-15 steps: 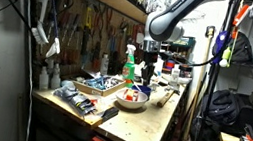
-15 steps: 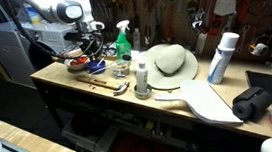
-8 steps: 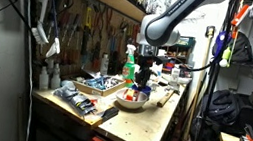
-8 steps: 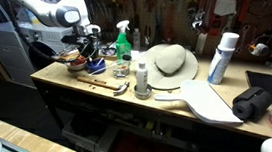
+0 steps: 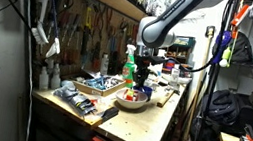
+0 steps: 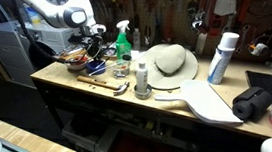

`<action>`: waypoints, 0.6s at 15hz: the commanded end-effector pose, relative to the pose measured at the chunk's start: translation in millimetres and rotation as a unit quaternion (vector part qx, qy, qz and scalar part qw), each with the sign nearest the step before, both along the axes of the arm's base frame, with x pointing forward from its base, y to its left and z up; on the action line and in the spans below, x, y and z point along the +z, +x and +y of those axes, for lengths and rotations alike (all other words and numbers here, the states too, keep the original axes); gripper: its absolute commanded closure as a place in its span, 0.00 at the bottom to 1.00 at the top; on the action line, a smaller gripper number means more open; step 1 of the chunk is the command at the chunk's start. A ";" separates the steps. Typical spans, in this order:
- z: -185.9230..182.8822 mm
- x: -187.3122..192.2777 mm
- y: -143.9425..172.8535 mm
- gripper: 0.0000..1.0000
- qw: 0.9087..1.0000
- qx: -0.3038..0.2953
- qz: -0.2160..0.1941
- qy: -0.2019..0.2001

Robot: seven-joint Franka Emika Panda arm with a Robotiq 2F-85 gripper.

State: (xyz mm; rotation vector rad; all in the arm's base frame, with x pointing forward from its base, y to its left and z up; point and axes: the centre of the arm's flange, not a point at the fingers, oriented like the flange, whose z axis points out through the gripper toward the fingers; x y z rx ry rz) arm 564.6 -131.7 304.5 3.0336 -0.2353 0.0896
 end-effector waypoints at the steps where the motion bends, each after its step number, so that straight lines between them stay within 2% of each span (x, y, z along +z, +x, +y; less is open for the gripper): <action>1: -11.4 -1.1 -6.6 0.56 1.000 -0.028 0.012 -0.005; 2: -12.2 -0.1 -10.4 0.51 0.999 -0.030 0.015 -0.005; 4: -9.7 4.0 -17.7 0.48 0.999 -0.029 0.023 0.001; 6: -3.3 12.1 -23.8 0.55 0.999 -0.019 0.029 0.012; 9: 2.8 29.1 -29.8 0.59 0.999 -0.011 0.032 0.009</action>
